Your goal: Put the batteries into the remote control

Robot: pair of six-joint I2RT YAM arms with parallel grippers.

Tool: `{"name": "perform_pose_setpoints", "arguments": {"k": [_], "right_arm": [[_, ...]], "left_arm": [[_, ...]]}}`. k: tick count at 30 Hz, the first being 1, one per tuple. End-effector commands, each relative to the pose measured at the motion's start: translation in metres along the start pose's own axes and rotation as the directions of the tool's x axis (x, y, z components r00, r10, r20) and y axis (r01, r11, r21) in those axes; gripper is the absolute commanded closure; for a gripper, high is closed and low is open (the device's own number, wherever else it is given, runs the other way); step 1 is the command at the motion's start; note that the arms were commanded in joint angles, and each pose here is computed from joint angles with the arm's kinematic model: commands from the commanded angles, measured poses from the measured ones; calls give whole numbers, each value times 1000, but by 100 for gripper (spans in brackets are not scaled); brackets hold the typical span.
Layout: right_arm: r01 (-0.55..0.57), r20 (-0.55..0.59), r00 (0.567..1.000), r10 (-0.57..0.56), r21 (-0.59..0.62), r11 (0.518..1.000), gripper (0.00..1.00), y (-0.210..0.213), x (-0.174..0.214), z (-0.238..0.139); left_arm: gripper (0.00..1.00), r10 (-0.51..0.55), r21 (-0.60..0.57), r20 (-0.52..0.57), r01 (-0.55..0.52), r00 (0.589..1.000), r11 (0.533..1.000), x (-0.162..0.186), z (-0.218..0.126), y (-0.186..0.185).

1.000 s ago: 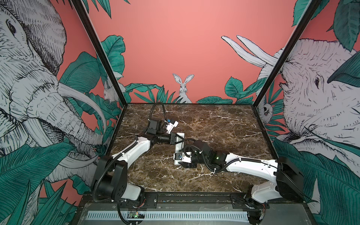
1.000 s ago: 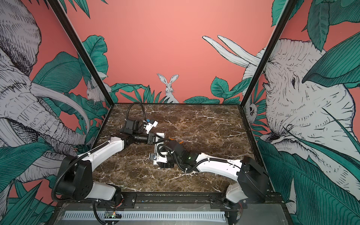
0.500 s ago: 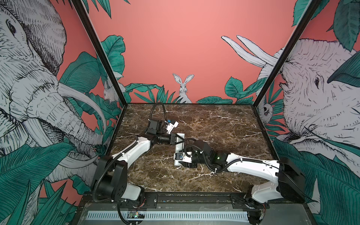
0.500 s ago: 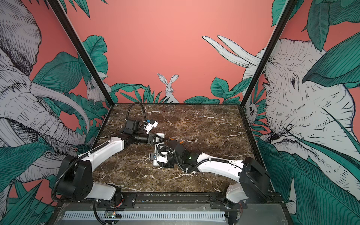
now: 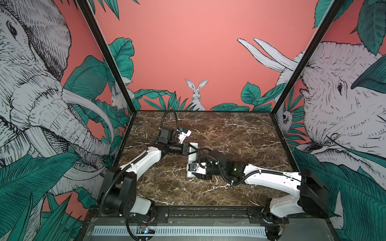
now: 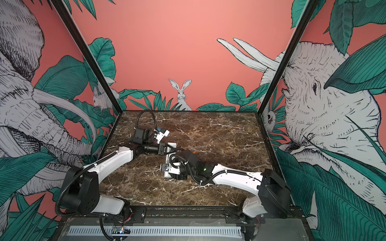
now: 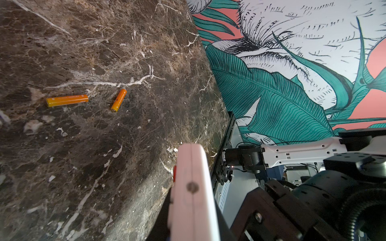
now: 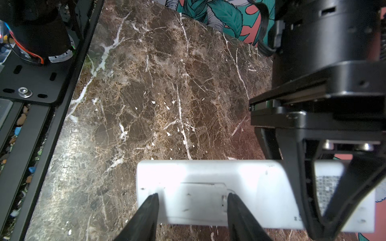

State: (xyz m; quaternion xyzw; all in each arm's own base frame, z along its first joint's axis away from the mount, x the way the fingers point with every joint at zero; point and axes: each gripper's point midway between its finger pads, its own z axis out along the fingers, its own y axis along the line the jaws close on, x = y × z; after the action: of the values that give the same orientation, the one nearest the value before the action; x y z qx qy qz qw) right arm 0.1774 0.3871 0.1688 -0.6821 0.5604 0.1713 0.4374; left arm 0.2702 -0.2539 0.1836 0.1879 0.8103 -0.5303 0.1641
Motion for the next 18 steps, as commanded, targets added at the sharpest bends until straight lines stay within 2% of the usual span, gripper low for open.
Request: {"name": "perform_pose_setpoints", "arguments": {"k": [1,6,18], "right_arm": [[9,21,1000,-8,-60,998,45,18,-1,-5],[9,19,1000,-8,-44,999,44,15,-1,-6],[5,3,1000,-5,-17,1000,29,10,2,-3]], "left_arm": [[100,87,17,47,-88,995,996,-16,-5,-14],[100,89,18,47,-90,995,996,-16,-5,-15],[100,86,29,50,-87,995,996,-17,-5,-16]]}}
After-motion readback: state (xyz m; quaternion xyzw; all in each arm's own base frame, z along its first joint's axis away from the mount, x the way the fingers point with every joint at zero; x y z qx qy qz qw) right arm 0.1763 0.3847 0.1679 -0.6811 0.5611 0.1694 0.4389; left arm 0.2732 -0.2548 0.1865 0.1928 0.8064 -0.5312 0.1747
